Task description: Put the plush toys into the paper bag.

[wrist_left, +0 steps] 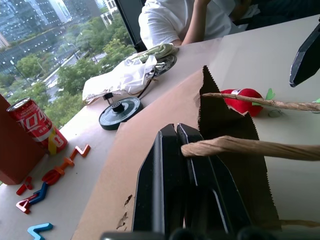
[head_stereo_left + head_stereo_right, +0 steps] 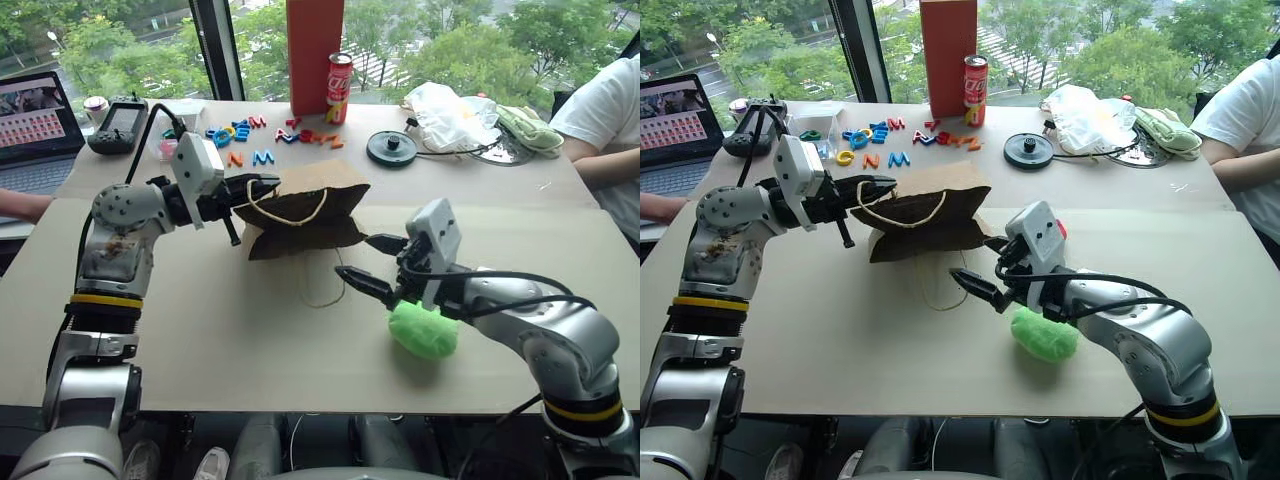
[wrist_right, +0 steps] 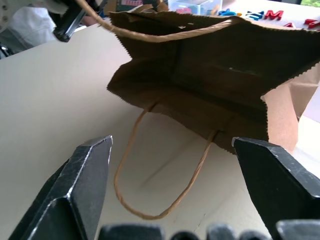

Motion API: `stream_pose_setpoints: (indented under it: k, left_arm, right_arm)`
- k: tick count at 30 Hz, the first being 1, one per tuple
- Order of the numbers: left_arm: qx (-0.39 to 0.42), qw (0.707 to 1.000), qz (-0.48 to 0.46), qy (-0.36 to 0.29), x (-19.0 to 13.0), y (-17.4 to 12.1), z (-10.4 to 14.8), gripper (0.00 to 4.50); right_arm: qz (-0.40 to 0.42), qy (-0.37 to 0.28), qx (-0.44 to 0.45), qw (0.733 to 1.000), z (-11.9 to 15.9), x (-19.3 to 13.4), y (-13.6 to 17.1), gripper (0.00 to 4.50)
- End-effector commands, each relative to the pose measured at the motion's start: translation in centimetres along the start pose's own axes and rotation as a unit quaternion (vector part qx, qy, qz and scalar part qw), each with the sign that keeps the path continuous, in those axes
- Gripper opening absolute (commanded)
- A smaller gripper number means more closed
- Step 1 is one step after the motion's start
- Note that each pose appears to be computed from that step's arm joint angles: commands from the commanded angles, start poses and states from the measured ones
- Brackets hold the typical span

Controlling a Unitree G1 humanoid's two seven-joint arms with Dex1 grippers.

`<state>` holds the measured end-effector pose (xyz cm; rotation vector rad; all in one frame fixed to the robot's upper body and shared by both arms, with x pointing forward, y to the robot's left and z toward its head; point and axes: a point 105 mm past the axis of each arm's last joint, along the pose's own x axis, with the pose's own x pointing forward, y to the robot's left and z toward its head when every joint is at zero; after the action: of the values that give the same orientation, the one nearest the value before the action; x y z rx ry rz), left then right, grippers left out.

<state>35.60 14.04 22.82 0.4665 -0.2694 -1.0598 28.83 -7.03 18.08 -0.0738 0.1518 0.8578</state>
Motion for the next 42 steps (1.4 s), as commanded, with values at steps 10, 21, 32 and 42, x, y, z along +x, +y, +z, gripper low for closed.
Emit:
stream_pose_setpoints:
  k: [10, 21, 32, 42]
  left_arm:
    - [0.012, 1.000, 0.004, -0.026, 0.6, 0.2, 1.8, 0.00]
    - [-0.053, 0.994, 0.064, -0.064, 1.0, 1.9, 3.3, 0.00]
    - [-0.077, 0.992, 0.074, -0.069, 1.0, 2.0, 3.6, 0.00]
    - [-0.082, 0.993, 0.073, -0.048, 0.8, 1.5, 2.1, 0.00]
  right_arm:
    - [-0.106, 0.005, 0.005, 0.994, -0.2, 6.7, -2.4, 0.02]
    - [-0.138, 0.131, -0.036, 0.981, -7.0, 7.7, -2.6, 0.02]
    - [-0.152, 0.128, -0.045, 0.979, -6.9, 7.6, -3.3, 0.02]
    - [-0.081, 0.004, -0.007, 0.997, 1.0, 2.5, -1.5, 0.02]
